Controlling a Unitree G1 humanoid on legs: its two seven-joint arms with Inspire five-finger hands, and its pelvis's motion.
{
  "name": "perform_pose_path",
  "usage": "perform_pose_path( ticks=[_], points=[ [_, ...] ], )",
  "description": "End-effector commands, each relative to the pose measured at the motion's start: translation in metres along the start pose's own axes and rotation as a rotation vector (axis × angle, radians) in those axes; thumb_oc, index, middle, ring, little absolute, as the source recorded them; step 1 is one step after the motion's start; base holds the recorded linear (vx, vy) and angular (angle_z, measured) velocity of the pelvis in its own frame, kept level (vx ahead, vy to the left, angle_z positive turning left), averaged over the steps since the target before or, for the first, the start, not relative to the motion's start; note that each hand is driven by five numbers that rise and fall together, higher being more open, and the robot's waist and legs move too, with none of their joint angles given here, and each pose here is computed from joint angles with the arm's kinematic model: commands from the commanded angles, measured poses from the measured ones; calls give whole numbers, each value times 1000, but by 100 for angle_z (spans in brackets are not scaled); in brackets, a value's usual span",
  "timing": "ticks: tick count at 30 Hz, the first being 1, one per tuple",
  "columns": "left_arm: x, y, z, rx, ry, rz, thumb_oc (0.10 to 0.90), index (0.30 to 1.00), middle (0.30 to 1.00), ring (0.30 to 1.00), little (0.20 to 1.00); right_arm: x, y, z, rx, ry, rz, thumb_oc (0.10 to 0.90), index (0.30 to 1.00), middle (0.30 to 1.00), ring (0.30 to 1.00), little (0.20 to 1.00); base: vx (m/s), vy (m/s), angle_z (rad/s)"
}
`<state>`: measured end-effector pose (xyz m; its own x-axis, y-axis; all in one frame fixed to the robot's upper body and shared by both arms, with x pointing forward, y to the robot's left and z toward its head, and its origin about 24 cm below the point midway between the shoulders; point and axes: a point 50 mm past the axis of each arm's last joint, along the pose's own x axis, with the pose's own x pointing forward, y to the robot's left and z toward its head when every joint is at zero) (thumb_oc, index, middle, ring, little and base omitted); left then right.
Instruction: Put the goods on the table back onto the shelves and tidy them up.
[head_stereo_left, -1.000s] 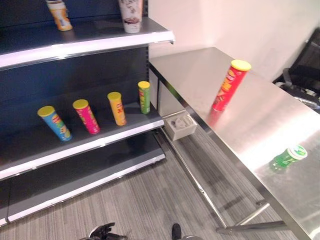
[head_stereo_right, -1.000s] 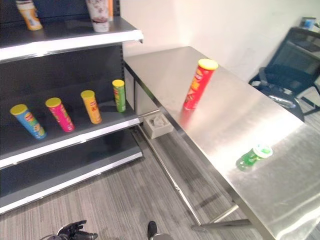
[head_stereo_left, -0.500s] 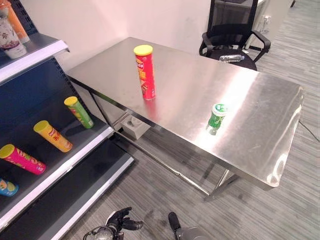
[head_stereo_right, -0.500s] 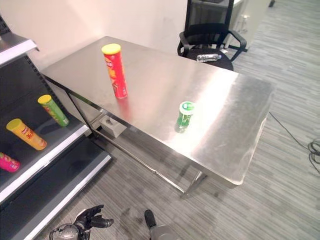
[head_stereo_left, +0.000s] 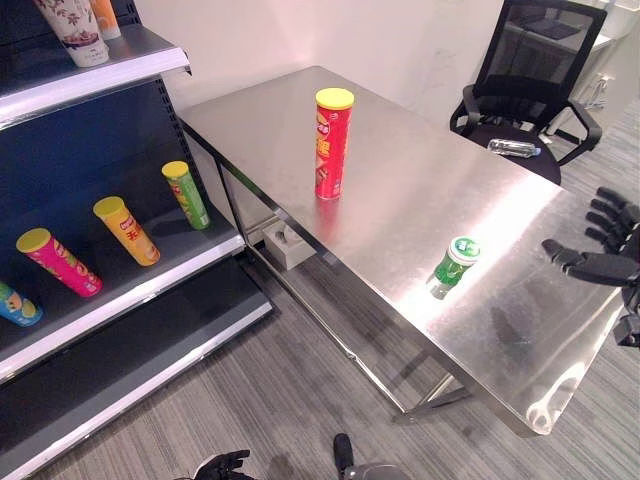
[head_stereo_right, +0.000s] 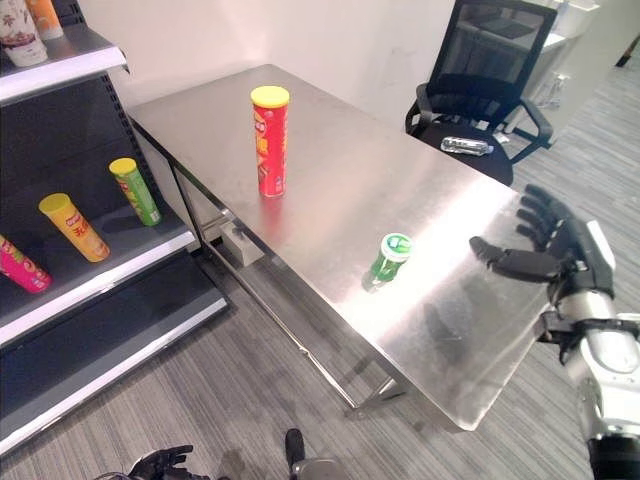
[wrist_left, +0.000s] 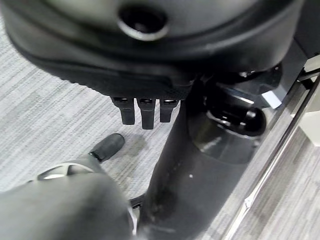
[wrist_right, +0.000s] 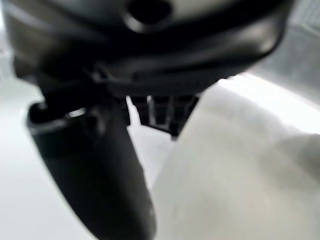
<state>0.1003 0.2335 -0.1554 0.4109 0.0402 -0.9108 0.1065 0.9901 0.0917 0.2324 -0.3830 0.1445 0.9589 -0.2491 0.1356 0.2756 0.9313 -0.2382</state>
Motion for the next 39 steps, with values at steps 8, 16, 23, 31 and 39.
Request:
perform_pose_path(
  ticks=[8,16,23,31,39],
  points=[
    [-2,14,9,39,-44,20,800,900,900,900,900,-22,-19,74,30,-348,36,800,900,900,900,900,21,-27,24],
    [-2,7,3,56,-27,-7,800,900,900,900,900,-28,10,67,-177,-204,279,800,900,900,900,900,2,-7,17],
    [-2,3,0,43,-23,-9,800,900,900,900,900,-27,0,59,-256,-165,186,800,900,900,900,900,8,-8,11],
    [-3,4,-3,36,-21,-4,800,900,900,900,900,-25,1,49,-309,-136,154,800,900,900,900,900,5,-6,5],
    [-3,6,-2,49,-21,1,800,900,900,900,900,-20,9,32,-298,-79,162,800,900,900,900,900,9,-8,2]
  ],
)
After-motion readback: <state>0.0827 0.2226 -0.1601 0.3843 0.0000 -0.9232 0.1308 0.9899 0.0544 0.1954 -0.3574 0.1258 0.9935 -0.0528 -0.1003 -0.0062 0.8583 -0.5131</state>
